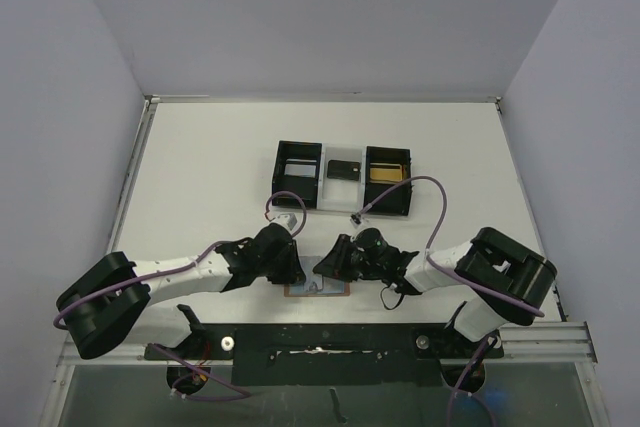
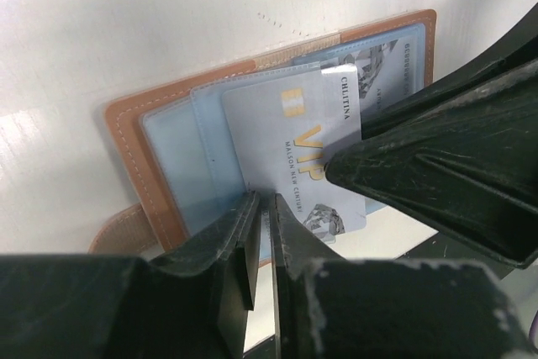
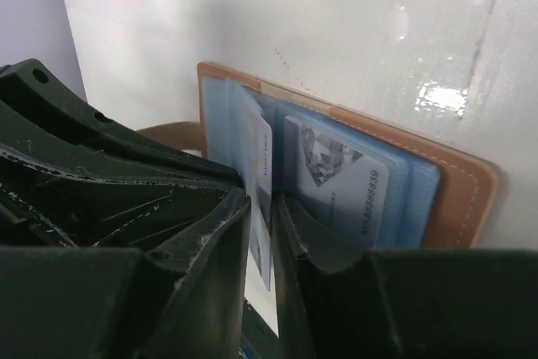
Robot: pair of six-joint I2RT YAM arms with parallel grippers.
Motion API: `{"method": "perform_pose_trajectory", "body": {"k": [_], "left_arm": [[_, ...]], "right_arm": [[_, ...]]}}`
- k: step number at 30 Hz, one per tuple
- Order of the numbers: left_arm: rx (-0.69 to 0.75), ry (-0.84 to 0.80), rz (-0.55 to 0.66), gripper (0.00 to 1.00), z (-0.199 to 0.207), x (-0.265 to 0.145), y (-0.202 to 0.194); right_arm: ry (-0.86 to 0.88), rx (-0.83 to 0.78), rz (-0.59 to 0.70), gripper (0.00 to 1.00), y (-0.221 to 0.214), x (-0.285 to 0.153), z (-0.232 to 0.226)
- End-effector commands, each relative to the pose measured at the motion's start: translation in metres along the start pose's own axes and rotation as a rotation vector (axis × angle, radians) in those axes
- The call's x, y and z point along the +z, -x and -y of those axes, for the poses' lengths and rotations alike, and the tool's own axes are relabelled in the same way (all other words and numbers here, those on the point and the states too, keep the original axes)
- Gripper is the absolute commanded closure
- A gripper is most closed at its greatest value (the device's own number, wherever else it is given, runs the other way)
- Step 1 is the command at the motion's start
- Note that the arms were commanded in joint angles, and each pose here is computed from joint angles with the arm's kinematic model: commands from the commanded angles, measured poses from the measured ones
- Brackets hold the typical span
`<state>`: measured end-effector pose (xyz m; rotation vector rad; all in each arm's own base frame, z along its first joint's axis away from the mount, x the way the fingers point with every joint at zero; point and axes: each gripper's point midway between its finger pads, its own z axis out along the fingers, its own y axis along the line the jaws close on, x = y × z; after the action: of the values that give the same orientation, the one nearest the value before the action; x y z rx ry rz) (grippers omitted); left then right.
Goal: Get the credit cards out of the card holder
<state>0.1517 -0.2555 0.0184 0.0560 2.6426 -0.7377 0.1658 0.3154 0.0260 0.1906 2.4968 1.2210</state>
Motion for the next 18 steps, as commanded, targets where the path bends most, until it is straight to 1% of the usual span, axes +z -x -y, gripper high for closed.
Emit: {"method": "perform_pose_trajectory", "body": {"k": [1,3,6,8,13,15,18], "left_arm": [[0.023,0.113,-0.025,0.90,-0.028,0.002,-0.011],[0.024,0.113,-0.021,0.90,-0.028,0.002,-0.011],[0.024,0.110,-0.018,0.91,-0.027,0.001,-0.010],[0.025,0.108,-0.015,0.91,-0.027,0.001,-0.009],[0.034,0.111,-0.007,0.92,-0.028,0.001,-0.008],[0.036,0.113,-0.006,0.92,-0.027,0.001,-0.007],[0.043,0.097,-0.003,0.92,-0.023,0.001,-0.005]], "right_arm": [[0.095,0.000,-0.004,0.80,0.000,0.001,-0.018],[0.095,0.001,-0.004,0.81,-0.001,0.001,-0.017],[0.085,0.004,-0.003,0.86,0.000,0.001,-0.016],[0.086,0.009,0.000,0.87,0.000,0.000,-0.015],[0.095,0.013,0.051,0.98,0.007,-0.012,-0.016],[0.092,-0.001,0.049,0.99,0.009,-0.016,-0.015],[0.067,-0.005,0.051,0.98,0.009,-0.018,-0.012]]}}
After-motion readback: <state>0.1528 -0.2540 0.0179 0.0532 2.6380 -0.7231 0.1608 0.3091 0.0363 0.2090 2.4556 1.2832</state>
